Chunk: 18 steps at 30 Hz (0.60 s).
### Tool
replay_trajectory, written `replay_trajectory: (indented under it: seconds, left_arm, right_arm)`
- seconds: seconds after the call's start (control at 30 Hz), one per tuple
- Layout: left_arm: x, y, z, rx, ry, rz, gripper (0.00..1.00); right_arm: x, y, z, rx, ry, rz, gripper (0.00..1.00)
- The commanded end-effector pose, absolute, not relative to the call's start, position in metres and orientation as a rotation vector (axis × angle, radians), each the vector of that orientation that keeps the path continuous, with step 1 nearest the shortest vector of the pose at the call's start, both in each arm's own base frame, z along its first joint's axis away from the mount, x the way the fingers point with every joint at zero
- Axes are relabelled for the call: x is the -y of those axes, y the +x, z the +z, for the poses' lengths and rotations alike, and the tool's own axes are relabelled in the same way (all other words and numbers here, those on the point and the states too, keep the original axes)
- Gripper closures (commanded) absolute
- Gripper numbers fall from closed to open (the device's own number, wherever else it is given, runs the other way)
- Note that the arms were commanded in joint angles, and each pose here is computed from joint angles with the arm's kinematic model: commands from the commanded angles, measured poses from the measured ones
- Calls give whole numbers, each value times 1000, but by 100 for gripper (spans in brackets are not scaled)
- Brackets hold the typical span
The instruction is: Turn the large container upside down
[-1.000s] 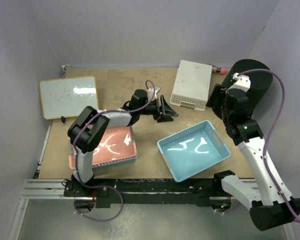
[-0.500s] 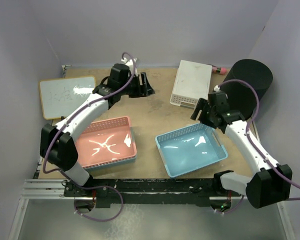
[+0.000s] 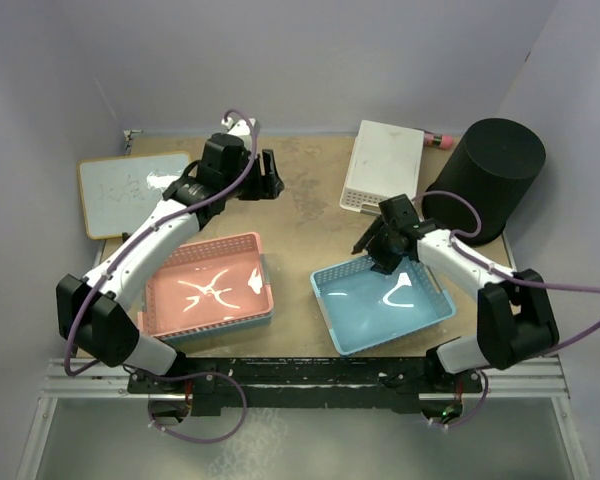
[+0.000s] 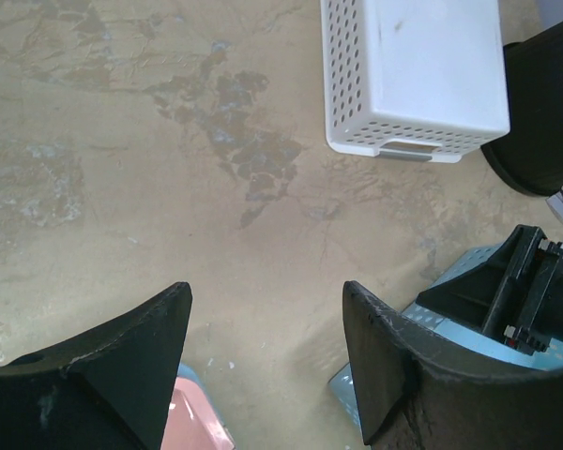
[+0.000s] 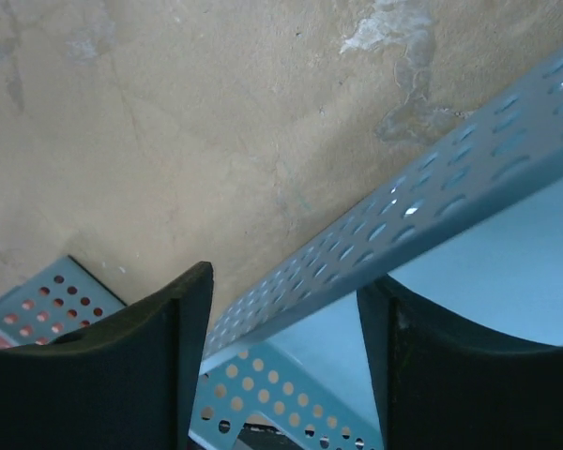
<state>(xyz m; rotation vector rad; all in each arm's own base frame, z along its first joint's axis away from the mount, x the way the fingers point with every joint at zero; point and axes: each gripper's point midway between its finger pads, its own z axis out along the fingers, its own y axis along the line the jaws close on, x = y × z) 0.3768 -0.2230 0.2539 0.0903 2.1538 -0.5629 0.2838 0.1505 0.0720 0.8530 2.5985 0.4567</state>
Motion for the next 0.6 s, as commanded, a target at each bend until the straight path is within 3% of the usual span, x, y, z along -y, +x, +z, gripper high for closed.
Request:
replay_trajectory:
  seconds: [0.0, 0.2, 0.57]
  left_arm:
    - [212, 372, 263, -2119, 116, -511, 37]
    - [203, 370, 266, -2113, 128, -456, 37]
    - [164, 379, 292, -2093, 96, -255, 37]
  right_arm:
    - [-158, 302, 75, -2527, 962, 508, 45]
    - [-171, 306, 100, -2482, 906, 606, 98]
    - [-246, 303, 183, -2368, 651, 1020, 100]
